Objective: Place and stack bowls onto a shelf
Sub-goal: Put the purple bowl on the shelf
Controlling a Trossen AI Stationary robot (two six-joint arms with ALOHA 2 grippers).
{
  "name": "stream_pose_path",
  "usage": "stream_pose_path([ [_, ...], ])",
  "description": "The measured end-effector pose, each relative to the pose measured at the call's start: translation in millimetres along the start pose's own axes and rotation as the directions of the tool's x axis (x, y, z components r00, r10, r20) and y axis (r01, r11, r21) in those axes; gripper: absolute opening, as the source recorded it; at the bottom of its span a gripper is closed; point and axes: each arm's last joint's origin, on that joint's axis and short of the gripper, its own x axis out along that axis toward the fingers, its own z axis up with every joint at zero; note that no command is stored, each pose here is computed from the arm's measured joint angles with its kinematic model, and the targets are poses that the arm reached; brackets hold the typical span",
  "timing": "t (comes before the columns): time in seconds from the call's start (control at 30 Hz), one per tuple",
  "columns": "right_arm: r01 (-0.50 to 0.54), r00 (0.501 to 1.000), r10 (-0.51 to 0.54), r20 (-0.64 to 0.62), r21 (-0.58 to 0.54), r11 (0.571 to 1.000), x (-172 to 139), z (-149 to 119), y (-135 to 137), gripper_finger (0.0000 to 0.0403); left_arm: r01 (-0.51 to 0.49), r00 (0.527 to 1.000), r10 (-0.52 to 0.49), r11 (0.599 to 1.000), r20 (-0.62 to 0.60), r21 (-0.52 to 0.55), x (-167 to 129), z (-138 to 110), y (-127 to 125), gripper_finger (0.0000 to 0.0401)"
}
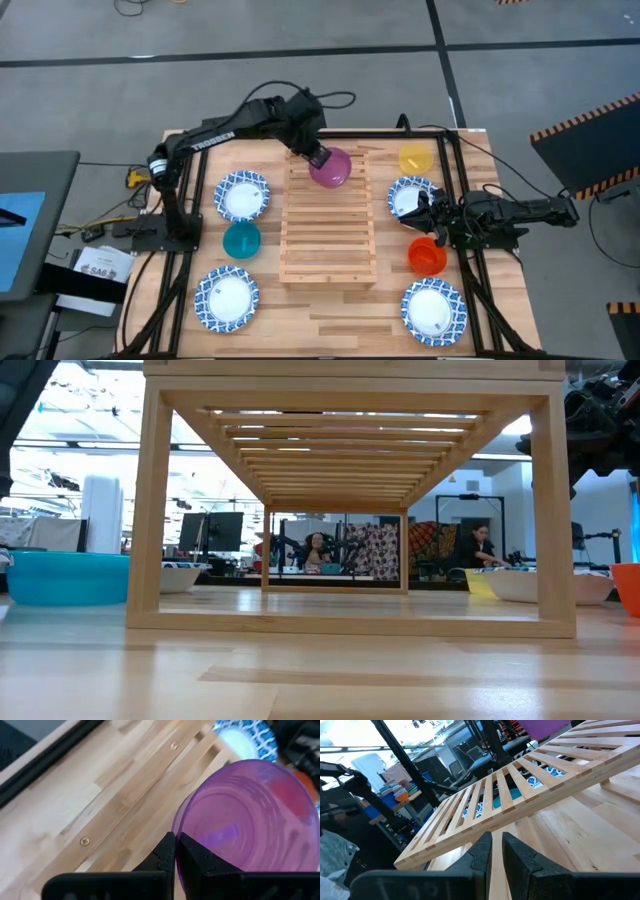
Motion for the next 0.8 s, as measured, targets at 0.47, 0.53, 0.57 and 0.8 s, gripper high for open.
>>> stream_pose_path([
  [0.47,0.000,1.000,0.000,0.000,0.000,1.000,0,0,0,0.0072,-0.071,0.997,0.072,0.996,-0.010,0.062,11,-1,1,0.0000],
  [0.53,-0.001,1.000,0.001,0.000,0.000,1.000,0,0,0,0.0072,-0.074,0.996,0.076,0.995,-0.038,0.063,21,-3,2,0.0000],
  [0.57,0.000,1.000,0.000,0.000,0.000,1.000,0,0,0,0.0072,-0.064,0.997,0.066,0.996,-0.042,0.060,24,-3,1,0.0000],
  [0.8,-0.001,1.000,0.001,0.000,0.000,1.000,0,0,0,0.0072,-0.073,0.997,0.075,0.996,-0.036,0.054,34,-1,2,0.0000],
])
